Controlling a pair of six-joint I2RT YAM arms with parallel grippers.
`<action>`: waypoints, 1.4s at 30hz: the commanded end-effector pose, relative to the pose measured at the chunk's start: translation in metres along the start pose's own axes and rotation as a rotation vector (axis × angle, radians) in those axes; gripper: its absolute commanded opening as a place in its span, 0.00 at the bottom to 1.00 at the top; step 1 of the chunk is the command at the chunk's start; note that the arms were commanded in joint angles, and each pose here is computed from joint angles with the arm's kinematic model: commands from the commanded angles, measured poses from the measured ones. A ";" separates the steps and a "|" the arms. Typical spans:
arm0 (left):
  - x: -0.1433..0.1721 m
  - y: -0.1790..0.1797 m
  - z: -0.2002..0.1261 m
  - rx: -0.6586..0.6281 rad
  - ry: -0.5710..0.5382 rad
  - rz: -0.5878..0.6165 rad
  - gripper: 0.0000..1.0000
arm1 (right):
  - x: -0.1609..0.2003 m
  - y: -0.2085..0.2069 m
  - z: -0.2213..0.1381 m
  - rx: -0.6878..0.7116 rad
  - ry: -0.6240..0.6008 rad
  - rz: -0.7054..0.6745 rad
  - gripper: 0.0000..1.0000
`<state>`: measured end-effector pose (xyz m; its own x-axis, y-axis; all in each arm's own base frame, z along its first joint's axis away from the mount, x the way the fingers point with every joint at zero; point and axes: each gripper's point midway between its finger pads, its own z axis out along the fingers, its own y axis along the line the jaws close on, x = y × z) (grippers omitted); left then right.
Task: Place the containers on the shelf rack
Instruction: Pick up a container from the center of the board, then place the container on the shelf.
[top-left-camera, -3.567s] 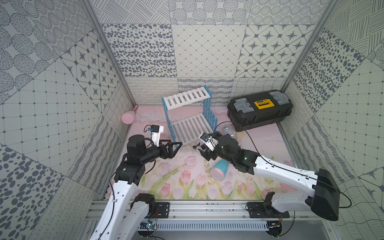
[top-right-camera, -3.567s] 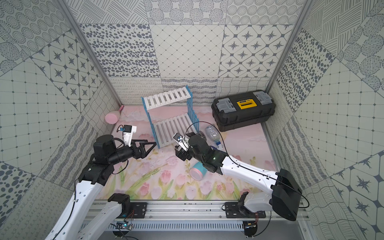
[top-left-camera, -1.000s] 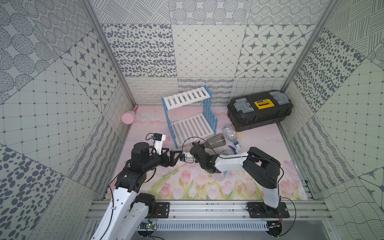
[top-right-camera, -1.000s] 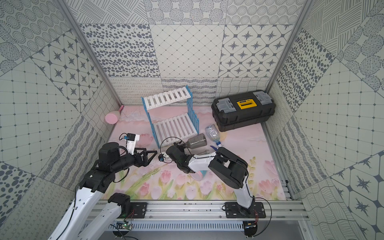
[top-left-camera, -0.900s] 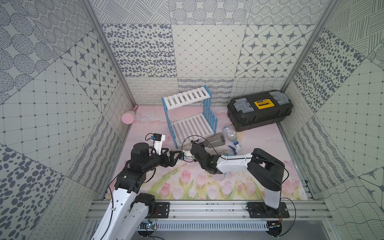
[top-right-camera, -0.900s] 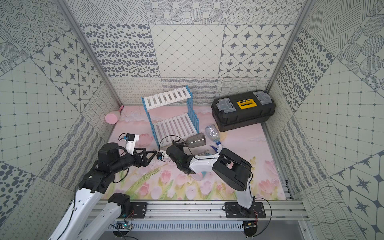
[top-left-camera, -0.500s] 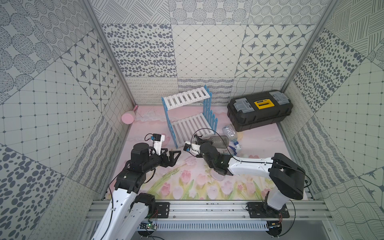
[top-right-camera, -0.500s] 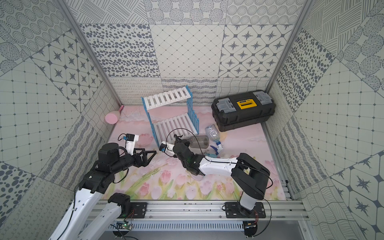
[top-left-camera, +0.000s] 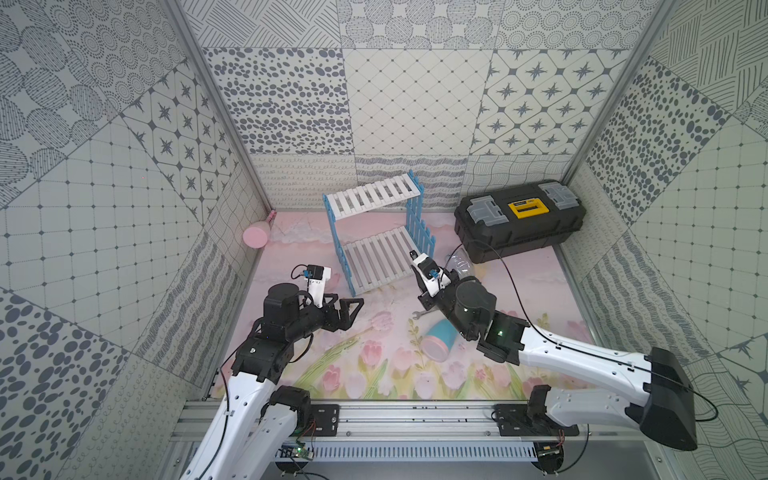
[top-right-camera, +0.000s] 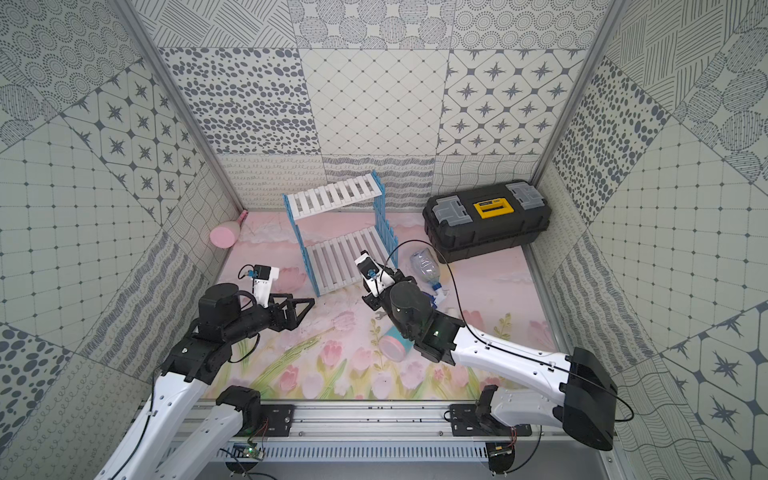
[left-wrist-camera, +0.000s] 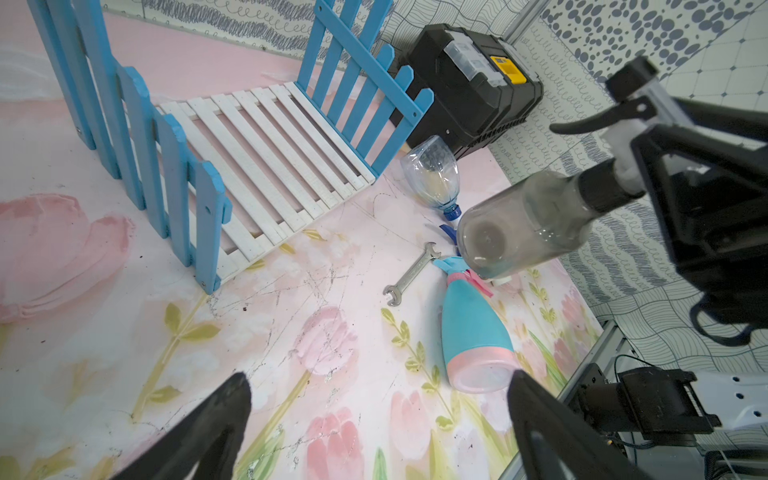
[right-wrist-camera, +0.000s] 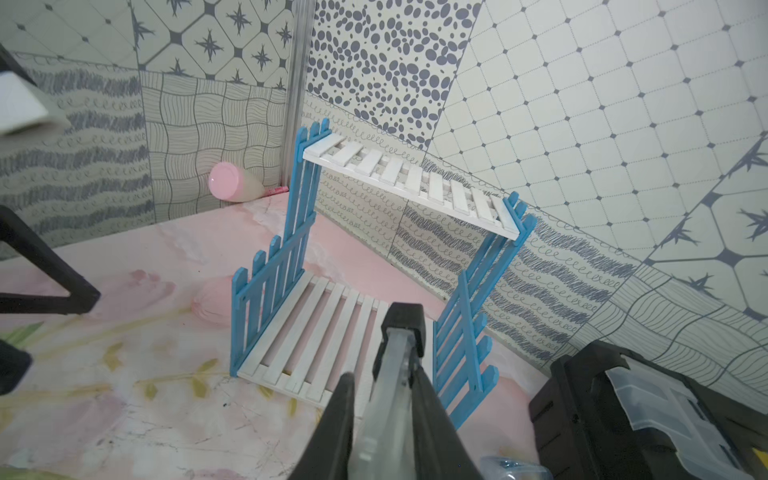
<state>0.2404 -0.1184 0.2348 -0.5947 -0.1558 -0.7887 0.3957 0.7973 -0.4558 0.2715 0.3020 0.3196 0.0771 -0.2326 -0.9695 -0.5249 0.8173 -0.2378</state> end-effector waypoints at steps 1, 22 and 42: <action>-0.023 -0.012 0.005 0.075 -0.077 0.018 0.98 | -0.011 -0.014 -0.002 -0.028 0.000 0.207 0.00; -0.049 -0.001 0.033 0.080 -0.104 -0.130 0.99 | -0.026 -0.074 0.101 0.010 -0.201 0.360 0.00; -0.061 0.001 0.036 0.035 -0.103 0.109 0.98 | 0.038 -0.103 0.209 0.157 -0.210 0.326 0.00</action>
<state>0.2967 -0.1293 0.2538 -0.5569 -0.1983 -0.8065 0.4152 0.7746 -0.4771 0.4967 0.3223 0.2704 0.0171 0.0983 -0.9950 -0.4376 0.8955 0.0810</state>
